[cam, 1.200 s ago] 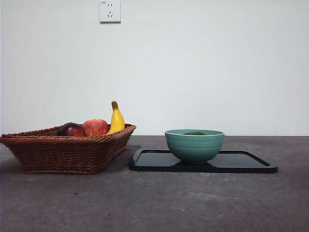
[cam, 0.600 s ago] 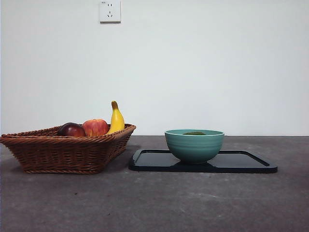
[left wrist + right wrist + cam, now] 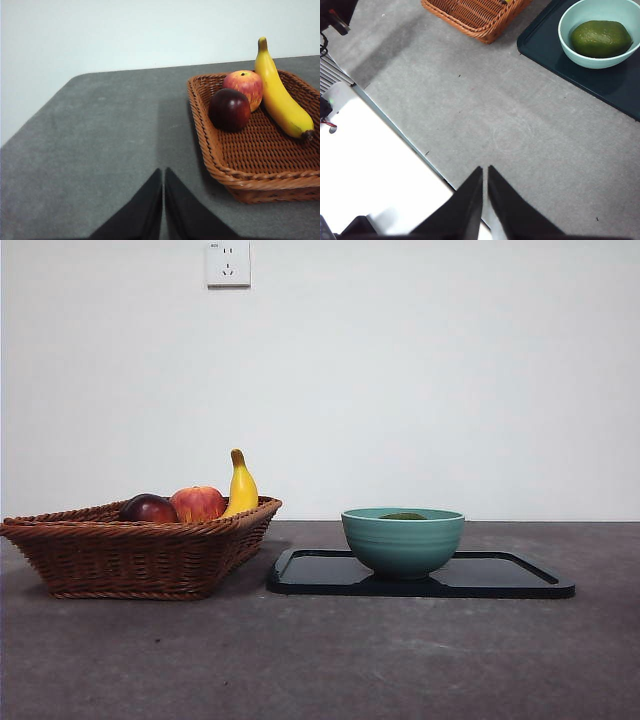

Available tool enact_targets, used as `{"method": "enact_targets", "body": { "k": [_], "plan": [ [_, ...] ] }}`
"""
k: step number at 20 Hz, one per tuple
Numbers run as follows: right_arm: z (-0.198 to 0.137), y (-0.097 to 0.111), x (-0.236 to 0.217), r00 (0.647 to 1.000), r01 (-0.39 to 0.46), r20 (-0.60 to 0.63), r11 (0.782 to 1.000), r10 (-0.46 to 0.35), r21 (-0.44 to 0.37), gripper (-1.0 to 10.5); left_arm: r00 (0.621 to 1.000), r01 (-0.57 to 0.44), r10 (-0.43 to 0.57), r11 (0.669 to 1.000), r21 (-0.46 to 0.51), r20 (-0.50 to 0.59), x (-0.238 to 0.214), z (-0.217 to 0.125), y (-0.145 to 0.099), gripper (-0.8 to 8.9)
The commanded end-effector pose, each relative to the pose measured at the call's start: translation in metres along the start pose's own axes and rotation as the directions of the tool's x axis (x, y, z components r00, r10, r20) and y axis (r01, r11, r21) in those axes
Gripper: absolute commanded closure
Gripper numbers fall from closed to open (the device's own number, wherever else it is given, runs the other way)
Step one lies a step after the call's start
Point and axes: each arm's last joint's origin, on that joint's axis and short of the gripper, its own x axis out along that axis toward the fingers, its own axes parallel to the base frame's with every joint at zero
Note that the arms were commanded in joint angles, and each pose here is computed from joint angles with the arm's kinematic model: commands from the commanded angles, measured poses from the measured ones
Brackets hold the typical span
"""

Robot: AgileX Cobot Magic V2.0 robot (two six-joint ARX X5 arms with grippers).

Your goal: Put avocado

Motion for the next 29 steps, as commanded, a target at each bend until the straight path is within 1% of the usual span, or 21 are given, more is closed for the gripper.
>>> {"method": "enact_targets", "body": {
  "k": [1, 17, 18, 19, 20, 21, 22, 23, 24, 25, 26, 28, 29],
  "plan": [
    [0.002, 0.002, 0.0, 1.0, -0.009, 0.008, 1.0, 0.009, -0.017, 9.4, 0.999, -0.003, 0.001, 0.999, -0.043, -0.052, 0.002, -0.01, 0.0, 8.07],
    [0.002, 0.002, 0.0, 1.0, -0.009, 0.009, 1.0, 0.009, -0.017, 9.4, 0.999, -0.003, 0.001, 0.999, -0.041, -0.052, 0.002, -0.01, 0.0, 8.07],
    [0.003, -0.001, -0.004, 0.998, 0.032, 0.047, 0.998, -0.029, -0.06, 9.4, 0.999, -0.003, 0.001, 0.999, -0.041, -0.052, 0.002, -0.01, 0.0, 8.07],
    [0.003, -0.005, -0.008, 0.994, 0.066, 0.089, 0.997, -0.061, -0.049, 9.4, 0.999, -0.003, 0.001, 0.999, -0.041, -0.052, 0.002, -0.01, 0.0, 8.07],
    [0.005, -0.01, -0.012, 0.981, 0.099, 0.168, 0.995, -0.095, -0.016, 9.4, 0.999, -0.003, 0.001, 0.999, -0.041, -0.052, 0.002, -0.01, 0.0, 8.07],
    [0.005, -0.016, -0.015, 0.959, 0.128, 0.253, 0.992, -0.129, 0.022, 9.4, 0.999, -0.003, 0.001, 0.999, -0.041, -0.052, 0.002, -0.01, 0.0, 8.07],
    [0.002, -0.023, -0.018, 0.92, 0.163, 0.353, 0.985, -0.172, 0.056, 9.4, 0.999, -0.003, 0.001, 0.999, -0.041, -0.051, 0.002, -0.01, 0.0, 8.07],
    [-0.003, -0.029, -0.018, 0.879, 0.202, 0.426, 0.976, -0.216, 0.08, 9.4, 0.999, -0.003, 0.001, 0.999, -0.042, -0.051, 0.002, -0.01, 0.0, 8.07],
    [-0.012, -0.036, -0.017, 0.827, 0.253, 0.493, 0.962, -0.27, 0.102, 9.4, 0.999, -0.003, 0.001, 0.999, -0.041, -0.048, 0.002, -0.01, 0.0, 8.07],
    [-0.02, -0.043, -0.013, 0.783, 0.296, 0.54, 0.948, -0.31, 0.116, 9.4, 0.999, -0.003, 0.001, 0.999, -0.042, -0.046, 0.002, -0.009, 0.0, 8.07],
    [-0.031, -0.051, -0.008, 0.729, 0.347, 0.585, 0.929, -0.356, 0.132, 9.4, 0.999, -0.003, 0.001, 0.999, -0.041, -0.045, 0.002, -0.009, 0.0, 8.07],
    [-0.05, -0.066, 0.006, 0.642, 0.411, 0.642, 0.895, -0.419, 0.173, 9.4, 0.999, -0.003, 0.001, 0.999, -0.041, -0.045, 0.002, -0.009, 0.0, 8.07],
    [-0.059, -0.072, 0.012, 0.61, 0.431, 0.66, 0.882, -0.439, 0.189, 9.4, 0.999, -0.003, 0.001, 0.999, -0.041, -0.045, 0.002, -0.009, 0.0, 8.07]
  ]
}}
